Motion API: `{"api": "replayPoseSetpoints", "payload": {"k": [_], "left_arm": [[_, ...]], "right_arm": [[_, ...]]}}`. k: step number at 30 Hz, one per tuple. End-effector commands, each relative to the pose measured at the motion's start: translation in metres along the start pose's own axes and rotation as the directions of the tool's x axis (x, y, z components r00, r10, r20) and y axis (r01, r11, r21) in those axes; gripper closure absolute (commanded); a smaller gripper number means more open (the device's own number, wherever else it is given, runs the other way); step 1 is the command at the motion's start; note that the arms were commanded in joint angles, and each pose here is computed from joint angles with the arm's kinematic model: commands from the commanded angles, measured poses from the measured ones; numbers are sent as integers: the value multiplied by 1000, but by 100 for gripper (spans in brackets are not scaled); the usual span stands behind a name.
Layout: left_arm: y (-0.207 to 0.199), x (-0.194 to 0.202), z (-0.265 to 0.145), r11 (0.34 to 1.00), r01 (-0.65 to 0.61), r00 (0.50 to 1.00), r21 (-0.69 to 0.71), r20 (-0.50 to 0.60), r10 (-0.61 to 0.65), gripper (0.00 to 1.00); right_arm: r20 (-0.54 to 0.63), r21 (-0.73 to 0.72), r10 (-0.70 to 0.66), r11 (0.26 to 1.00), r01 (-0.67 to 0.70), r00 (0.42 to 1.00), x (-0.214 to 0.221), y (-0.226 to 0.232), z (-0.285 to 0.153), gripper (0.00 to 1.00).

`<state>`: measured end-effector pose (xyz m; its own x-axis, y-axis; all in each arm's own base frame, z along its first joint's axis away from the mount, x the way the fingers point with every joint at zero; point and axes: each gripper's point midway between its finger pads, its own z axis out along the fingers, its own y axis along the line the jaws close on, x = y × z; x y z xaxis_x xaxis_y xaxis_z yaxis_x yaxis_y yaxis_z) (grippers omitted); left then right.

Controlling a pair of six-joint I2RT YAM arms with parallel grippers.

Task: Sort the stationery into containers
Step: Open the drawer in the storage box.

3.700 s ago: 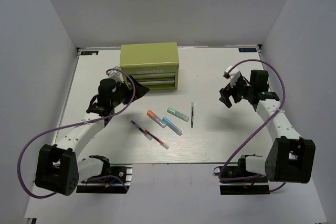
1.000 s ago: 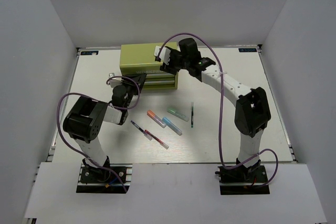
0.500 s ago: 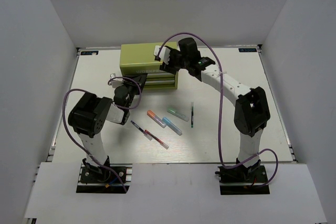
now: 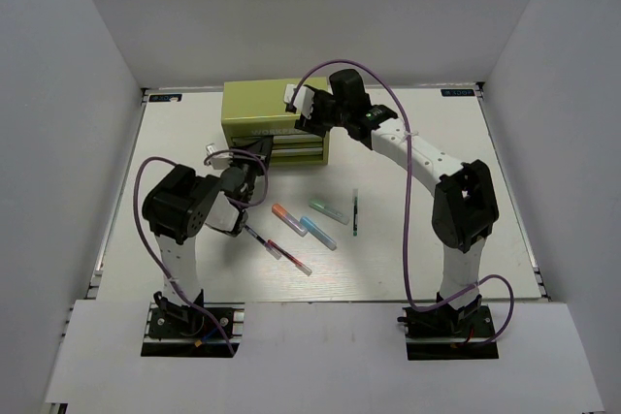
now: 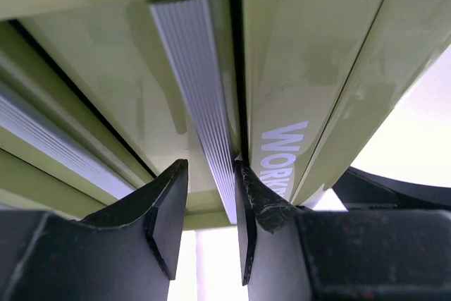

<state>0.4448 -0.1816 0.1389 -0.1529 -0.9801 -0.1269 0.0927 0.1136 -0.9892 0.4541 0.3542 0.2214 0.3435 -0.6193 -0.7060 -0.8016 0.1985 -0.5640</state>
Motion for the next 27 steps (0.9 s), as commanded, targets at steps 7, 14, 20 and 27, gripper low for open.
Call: {"api": "replayPoseSetpoints", "payload": {"k": [7, 14, 20, 27], "left_arm": [[-28, -11, -2, 981, 69, 983, 181, 157, -99, 55], [-31, -7, 3, 976, 87, 974, 202, 190, -126, 55], [-33, -9, 2, 971, 92, 970, 219, 199, -137, 74], [-24, -7, -9, 977, 88, 974, 196, 190, -126, 100]], "right_arm": [[-16, 34, -23, 999, 24, 1000, 7, -12, 9, 40], [-20, 32, -24, 999, 25, 1000, 7, -12, 8, 41], [-25, 24, -27, 999, 27, 999, 9, -9, 8, 43], [-30, 17, -20, 1000, 21, 999, 12, -7, 9, 44]]}}
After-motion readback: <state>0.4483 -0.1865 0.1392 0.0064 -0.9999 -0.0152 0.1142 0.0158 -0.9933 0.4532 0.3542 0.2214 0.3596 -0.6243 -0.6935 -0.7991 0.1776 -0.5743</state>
